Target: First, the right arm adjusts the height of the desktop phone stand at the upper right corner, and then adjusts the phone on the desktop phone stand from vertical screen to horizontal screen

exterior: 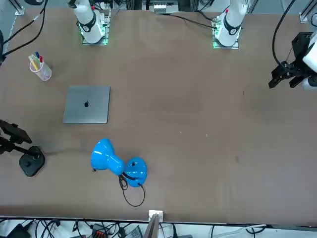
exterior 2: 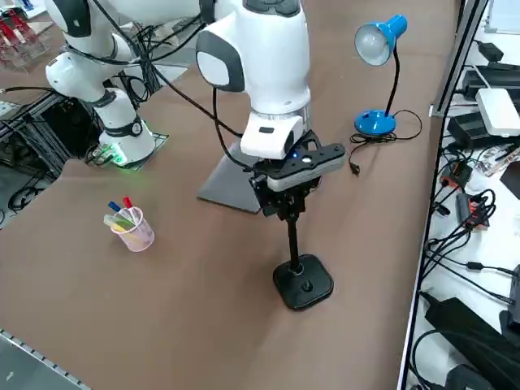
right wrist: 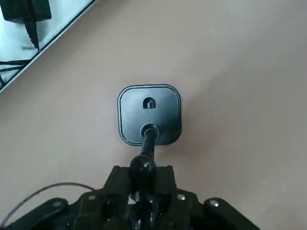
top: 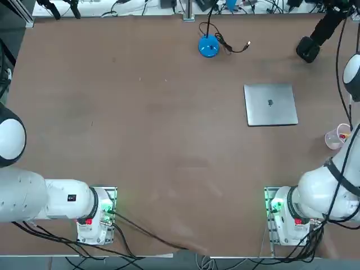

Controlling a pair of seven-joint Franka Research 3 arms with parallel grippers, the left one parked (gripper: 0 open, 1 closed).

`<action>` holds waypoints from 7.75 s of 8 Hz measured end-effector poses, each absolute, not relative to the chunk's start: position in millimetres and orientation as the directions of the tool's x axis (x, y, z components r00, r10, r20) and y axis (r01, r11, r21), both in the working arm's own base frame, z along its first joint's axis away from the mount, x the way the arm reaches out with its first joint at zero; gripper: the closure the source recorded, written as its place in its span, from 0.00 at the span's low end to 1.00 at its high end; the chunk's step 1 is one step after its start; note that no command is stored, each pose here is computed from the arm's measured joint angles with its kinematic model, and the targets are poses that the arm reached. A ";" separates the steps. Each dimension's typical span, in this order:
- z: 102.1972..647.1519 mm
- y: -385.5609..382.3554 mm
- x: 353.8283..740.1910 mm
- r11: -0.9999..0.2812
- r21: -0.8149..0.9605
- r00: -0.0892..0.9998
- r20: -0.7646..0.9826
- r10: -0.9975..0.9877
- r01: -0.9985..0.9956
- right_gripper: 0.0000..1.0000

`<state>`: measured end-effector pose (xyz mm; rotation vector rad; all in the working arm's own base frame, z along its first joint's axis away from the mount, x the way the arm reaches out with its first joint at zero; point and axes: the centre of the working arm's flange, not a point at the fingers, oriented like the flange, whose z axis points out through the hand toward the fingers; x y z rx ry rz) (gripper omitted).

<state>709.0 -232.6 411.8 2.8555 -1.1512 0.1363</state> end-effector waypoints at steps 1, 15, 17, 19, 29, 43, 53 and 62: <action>407.7 -234.3 709.1 -0.718 0.024 0.716 0.101 -0.691 -0.696 0.72; 432.7 -236.6 702.6 -0.711 0.018 0.708 0.102 -0.699 -0.703 0.00; 492.5 -225.4 688.3 -0.742 0.012 0.740 0.097 -0.666 -0.670 0.00; 538.0 -199.2 677.9 -0.827 0.006 0.823 0.104 -0.558 -0.562 0.00; 591.1 -85.5 594.1 -0.999 -0.046 1.000 -0.013 -0.010 -0.011 0.00; 312.2 16.3 715.1 -0.450 0.387 0.587 -0.636 0.502 0.805 0.00; 244.0 -30.5 733.3 -0.281 0.279 0.370 -0.857 0.359 0.918 0.04; 228.3 -71.5 725.6 -0.447 0.213 0.383 -0.862 0.332 0.869 0.04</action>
